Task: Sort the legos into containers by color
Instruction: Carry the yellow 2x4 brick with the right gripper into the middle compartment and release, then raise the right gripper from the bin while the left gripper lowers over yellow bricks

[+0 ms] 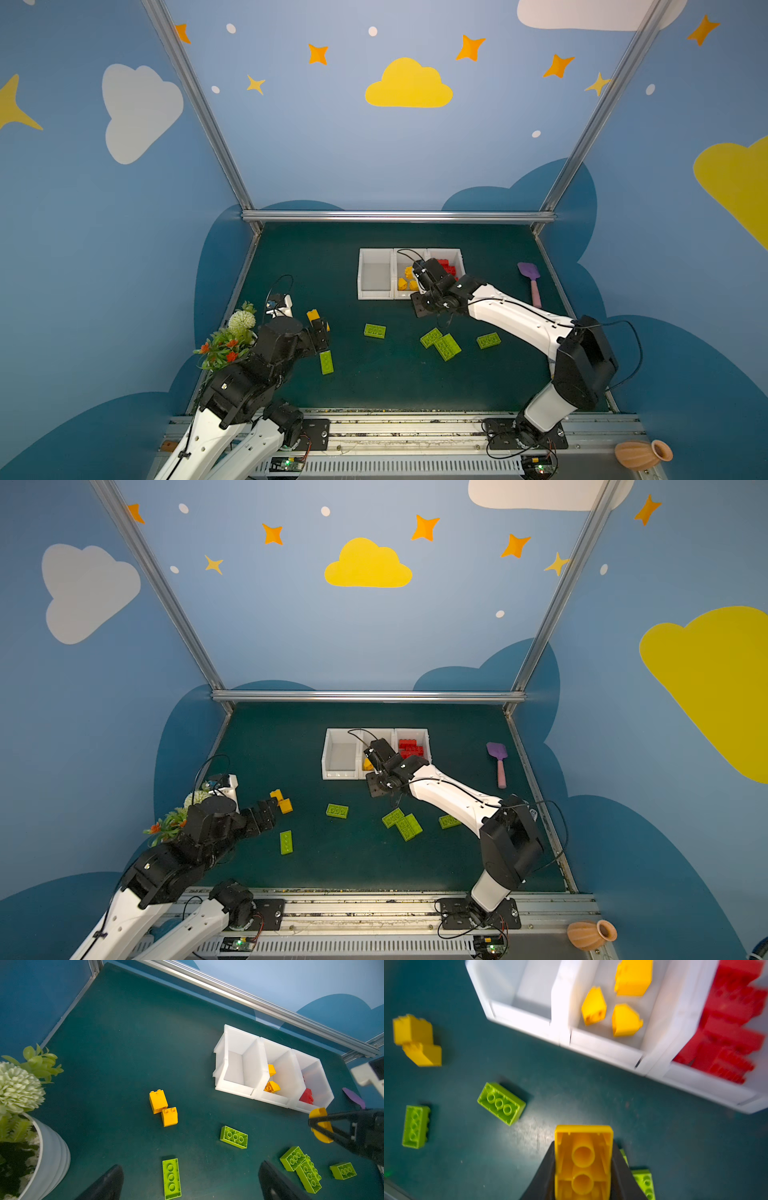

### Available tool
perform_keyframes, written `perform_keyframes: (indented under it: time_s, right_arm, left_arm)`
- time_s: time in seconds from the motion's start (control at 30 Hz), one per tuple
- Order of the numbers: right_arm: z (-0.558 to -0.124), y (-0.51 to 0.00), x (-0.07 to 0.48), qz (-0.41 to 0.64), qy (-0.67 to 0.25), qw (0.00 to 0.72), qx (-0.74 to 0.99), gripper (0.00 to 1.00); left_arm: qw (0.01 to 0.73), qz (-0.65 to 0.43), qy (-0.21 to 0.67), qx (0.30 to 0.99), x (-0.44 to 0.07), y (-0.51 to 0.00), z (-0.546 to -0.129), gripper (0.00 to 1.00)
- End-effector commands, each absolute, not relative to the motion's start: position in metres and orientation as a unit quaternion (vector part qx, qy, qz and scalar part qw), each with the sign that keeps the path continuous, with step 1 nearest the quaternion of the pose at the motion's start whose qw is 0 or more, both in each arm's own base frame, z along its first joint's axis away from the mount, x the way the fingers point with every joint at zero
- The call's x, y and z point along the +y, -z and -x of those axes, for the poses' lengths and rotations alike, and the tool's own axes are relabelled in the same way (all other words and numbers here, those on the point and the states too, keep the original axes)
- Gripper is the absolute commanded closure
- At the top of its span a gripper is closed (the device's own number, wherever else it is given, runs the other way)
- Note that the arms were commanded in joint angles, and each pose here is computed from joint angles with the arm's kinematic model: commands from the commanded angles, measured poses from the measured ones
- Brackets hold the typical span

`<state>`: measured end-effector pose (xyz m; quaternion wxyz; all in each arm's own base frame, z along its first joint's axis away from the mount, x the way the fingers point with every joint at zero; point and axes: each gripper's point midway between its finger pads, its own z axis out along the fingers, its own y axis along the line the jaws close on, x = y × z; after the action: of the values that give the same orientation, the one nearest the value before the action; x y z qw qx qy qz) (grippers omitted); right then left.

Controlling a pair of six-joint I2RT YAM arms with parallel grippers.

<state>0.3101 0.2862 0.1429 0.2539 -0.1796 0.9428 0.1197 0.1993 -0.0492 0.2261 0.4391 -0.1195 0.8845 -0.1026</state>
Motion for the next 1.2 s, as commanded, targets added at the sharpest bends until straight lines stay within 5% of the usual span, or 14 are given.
perform_keyframes:
  time_s: [0.0, 0.6, 0.83, 1.17]
  right_arm:
    - [-0.327, -0.147, 0.287, 0.181, -0.131, 0.245, 0.944, 0.79]
    - [-0.423, -0.133, 0.303, 0.157, -0.139, 0.23, 0.95, 0.75]
    - [-0.446, -0.129, 0.309, 0.147, -0.162, 0.226, 0.949, 0.49]
    - [-0.452, -0.152, 0.312, 0.155, -0.188, 0.237, 0.941, 0.39]
  left_arm:
    - [0.436, 0.115, 0.103, 0.887, -0.051, -0.222, -0.2, 0.0]
    - [0.409, 0.113, 0.088, 0.901, -0.053, -0.209, -0.205, 0.0]
    - [0.38, 0.091, 0.099, 0.915, -0.067, -0.198, -0.206, 0.0]
    - [0.348, 0.074, 0.069, 0.932, -0.072, -0.186, -0.208, 0.0]
